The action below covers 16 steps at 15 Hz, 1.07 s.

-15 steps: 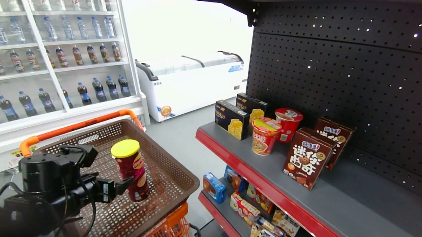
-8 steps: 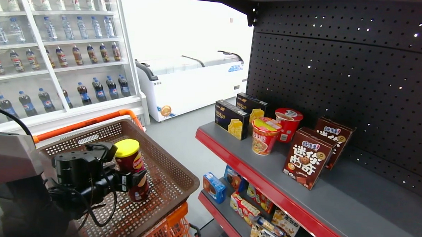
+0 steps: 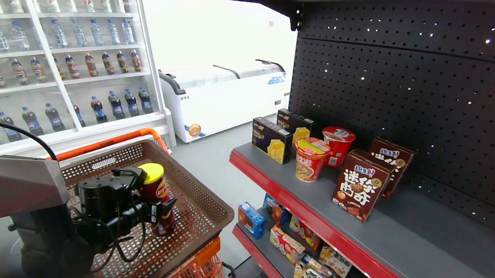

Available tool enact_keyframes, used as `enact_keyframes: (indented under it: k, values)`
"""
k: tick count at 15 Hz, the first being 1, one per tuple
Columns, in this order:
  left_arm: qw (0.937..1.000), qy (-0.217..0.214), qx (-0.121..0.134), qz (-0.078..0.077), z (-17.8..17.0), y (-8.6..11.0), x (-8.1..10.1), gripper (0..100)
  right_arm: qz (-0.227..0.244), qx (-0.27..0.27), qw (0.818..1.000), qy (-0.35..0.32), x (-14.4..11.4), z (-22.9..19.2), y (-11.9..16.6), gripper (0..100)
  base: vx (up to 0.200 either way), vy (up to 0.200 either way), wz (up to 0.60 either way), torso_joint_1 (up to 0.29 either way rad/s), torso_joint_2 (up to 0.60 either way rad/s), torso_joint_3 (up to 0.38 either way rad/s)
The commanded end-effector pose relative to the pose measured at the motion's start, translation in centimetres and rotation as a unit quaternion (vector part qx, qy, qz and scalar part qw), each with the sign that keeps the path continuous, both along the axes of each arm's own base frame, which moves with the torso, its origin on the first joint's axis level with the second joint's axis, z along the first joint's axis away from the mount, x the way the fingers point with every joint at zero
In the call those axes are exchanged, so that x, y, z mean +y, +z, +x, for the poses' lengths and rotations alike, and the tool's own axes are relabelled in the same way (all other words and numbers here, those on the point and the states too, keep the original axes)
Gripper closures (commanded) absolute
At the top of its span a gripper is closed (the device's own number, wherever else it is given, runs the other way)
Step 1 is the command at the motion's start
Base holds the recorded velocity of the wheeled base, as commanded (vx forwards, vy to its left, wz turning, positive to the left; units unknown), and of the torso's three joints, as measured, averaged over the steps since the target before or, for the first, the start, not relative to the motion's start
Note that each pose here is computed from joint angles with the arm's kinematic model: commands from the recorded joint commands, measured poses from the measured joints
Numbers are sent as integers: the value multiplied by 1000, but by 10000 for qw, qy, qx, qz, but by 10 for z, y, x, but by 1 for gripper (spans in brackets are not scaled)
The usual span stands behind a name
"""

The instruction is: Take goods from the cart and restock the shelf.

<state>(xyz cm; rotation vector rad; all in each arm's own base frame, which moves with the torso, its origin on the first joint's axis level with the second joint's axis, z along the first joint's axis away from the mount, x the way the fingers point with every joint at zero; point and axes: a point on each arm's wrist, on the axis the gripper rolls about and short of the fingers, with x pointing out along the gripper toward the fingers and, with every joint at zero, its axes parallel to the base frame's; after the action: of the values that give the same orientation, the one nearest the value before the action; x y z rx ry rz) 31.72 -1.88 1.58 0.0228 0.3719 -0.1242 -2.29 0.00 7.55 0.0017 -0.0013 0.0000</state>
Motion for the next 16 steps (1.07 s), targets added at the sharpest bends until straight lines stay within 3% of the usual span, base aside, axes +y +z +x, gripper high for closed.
enact_keyframes:
  k: [1,3,5,6,7,8,9,10,12,14,16]
  values:
    - [10000,-6,27,15,1,-1,-1,100,-1,6,10000,0,0,0,0,0,0,0,0,0,0,0]
    - [10000,1,7,58,-1,2,0,100,-1,6,10000,0,0,0,0,0,0,0,0,0,0,0]
    - [9994,105,-308,70,-7,25,2,100,-1,6,10000,0,0,0,0,0,0,0,0,0,0,0]
    - [9985,159,-522,65,-18,45,4,100,-1,6,10000,0,0,0,0,0,0,0,0,0,0,0]
    - [9985,159,-522,65,-18,45,4,100,-1,6,10000,0,0,0,0,0,0,0,0,0,0,0]
    - [9976,196,-652,145,-48,83,7,100,-1,6,10000,0,0,0,0,0,0,0,0,0,0,0]
    - [9975,169,-667,129,-58,97,7,100,-1,6,10000,0,0,0,0,0,0,0,0,0,0,0]
    - [9987,-39,-508,32,-85,123,5,100,-1,6,10000,0,0,0,0,0,0,0,0,0,0,0]
    - [9989,-329,-302,-115,-117,148,2,100,-1,6,10000,0,0,0,0,0,0,0,0,0,0,0]
    - [9991,-328,-248,-115,-153,165,5,100,-1,6,10000,0,0,0,0,0,0,0,0,0,0,0]
    - [9985,-405,-355,-135,-186,168,7,100,-1,6,10000,0,0,0,0,0,0,0,0,0,0,0]
